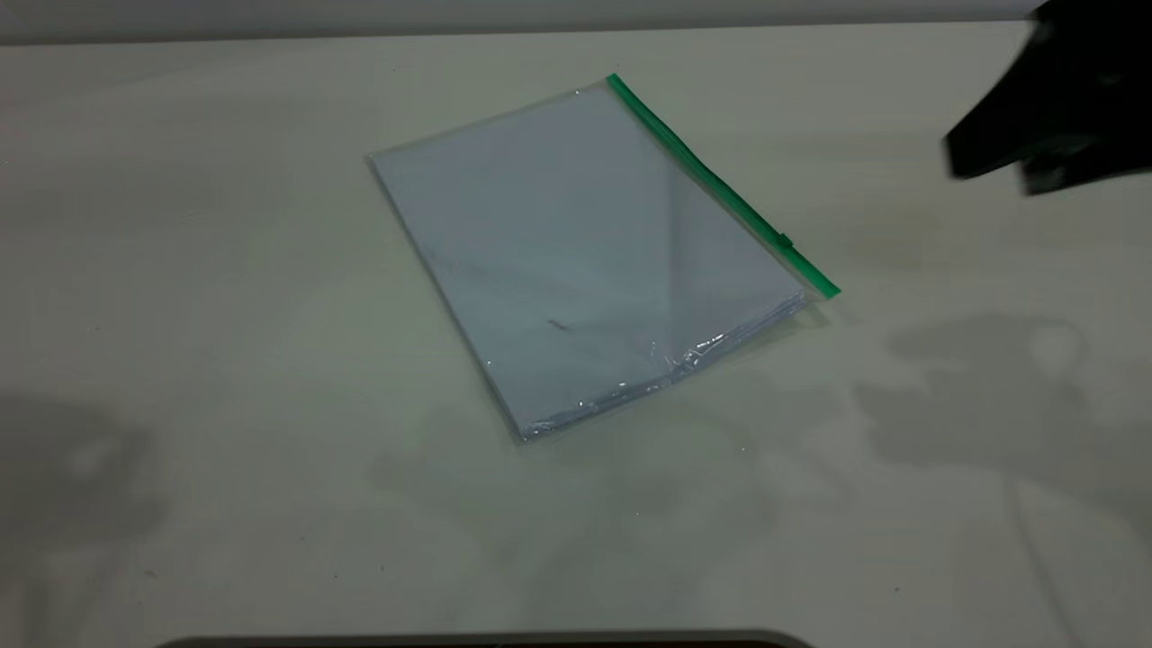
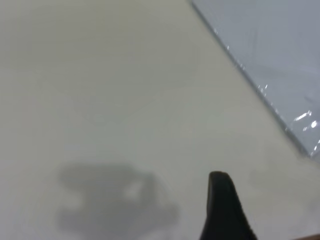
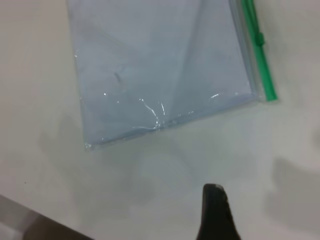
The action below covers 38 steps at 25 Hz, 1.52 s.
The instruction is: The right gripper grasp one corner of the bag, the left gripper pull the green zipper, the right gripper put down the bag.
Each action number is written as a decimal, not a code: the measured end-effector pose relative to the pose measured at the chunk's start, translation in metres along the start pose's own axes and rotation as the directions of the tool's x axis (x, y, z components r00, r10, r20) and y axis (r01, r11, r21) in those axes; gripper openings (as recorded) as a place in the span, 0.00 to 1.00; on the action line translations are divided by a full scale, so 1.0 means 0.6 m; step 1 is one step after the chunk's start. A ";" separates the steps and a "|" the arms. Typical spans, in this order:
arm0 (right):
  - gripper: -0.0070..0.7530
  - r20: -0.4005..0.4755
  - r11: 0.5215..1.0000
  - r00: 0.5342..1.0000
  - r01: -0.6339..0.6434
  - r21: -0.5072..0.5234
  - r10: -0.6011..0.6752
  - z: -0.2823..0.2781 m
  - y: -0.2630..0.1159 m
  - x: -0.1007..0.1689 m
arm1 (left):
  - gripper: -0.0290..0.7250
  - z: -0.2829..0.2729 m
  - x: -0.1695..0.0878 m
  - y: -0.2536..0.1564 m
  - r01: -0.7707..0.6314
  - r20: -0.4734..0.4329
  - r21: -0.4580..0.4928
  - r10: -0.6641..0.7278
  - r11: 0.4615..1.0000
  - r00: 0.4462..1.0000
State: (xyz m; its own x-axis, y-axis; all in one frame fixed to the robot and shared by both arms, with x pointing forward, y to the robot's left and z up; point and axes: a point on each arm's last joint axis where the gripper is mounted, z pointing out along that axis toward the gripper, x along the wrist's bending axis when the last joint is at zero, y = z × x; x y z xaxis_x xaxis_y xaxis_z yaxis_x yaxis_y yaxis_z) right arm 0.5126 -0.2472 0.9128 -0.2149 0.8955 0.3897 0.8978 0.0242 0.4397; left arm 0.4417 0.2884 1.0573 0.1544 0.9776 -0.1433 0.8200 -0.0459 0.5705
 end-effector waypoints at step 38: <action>0.61 -0.338 0.980 0.925 -0.130 0.149 0.174 0.330 0.002 -0.092 | 0.73 0.029 0.005 0.004 0.026 0.014 0.045 -0.027 0.999 1.000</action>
State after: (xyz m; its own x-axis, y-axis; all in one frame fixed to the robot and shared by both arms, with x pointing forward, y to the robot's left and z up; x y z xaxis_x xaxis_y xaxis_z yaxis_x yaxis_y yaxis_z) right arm 0.6016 -0.2090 0.7316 -0.1726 0.6823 0.7104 0.9654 -0.0260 0.2596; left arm 0.4538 0.2878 1.0443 0.1402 0.9755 -0.1698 0.8475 -0.0296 0.5300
